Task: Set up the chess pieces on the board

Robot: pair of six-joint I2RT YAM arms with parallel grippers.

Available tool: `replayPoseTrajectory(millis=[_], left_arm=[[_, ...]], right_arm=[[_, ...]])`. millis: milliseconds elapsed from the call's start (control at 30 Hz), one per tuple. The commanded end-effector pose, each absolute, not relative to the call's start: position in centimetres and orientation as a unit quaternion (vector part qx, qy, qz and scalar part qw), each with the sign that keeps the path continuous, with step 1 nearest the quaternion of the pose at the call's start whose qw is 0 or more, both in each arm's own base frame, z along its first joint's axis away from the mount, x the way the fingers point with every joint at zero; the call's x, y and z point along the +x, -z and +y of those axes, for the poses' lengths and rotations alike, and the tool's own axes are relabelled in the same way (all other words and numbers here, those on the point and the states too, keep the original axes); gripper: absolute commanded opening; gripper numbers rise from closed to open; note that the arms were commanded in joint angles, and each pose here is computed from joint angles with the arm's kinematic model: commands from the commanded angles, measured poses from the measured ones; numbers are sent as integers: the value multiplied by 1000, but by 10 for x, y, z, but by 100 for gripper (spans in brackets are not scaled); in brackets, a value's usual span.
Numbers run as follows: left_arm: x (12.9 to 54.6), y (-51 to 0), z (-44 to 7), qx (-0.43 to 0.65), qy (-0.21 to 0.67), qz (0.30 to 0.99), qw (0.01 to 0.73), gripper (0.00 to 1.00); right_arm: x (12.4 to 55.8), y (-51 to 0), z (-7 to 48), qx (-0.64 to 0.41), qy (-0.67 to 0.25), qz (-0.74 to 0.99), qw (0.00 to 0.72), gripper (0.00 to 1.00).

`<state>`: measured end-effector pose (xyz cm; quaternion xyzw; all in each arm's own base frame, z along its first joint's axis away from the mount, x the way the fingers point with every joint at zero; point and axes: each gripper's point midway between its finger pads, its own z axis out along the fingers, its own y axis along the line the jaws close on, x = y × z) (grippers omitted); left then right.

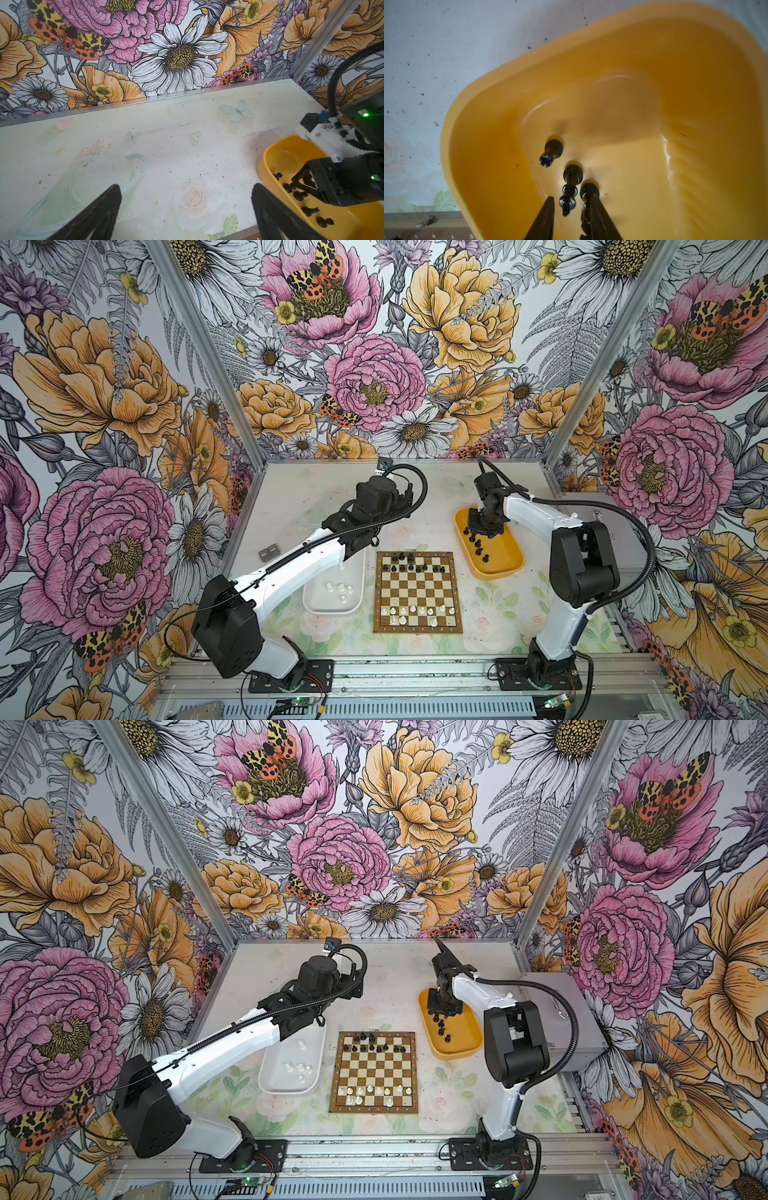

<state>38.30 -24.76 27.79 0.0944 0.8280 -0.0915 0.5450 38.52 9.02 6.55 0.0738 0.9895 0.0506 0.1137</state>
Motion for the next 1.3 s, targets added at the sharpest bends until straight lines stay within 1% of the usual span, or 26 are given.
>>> replayPoseTrajectory(millis=[0, 200, 600, 967, 1267], left_arm=[[383, -287, -248, 95, 102, 821, 554, 99], [382, -285, -246, 94, 100, 822, 553, 99], [382, -284, -244, 93, 96, 822, 553, 99], [382, -281, -243, 93, 93, 823, 552, 99], [381, -281, -239, 90, 91, 823, 553, 99]], right_arm=[[391, -62, 91, 64, -48, 990, 113, 32], [390, -55, 94, 59, -55, 992, 102, 30], [395, -59, 95, 57, -56, 991, 109, 27], [394, -55, 94, 53, -49, 992, 100, 23], [394, -53, 96, 51, -49, 993, 94, 23]])
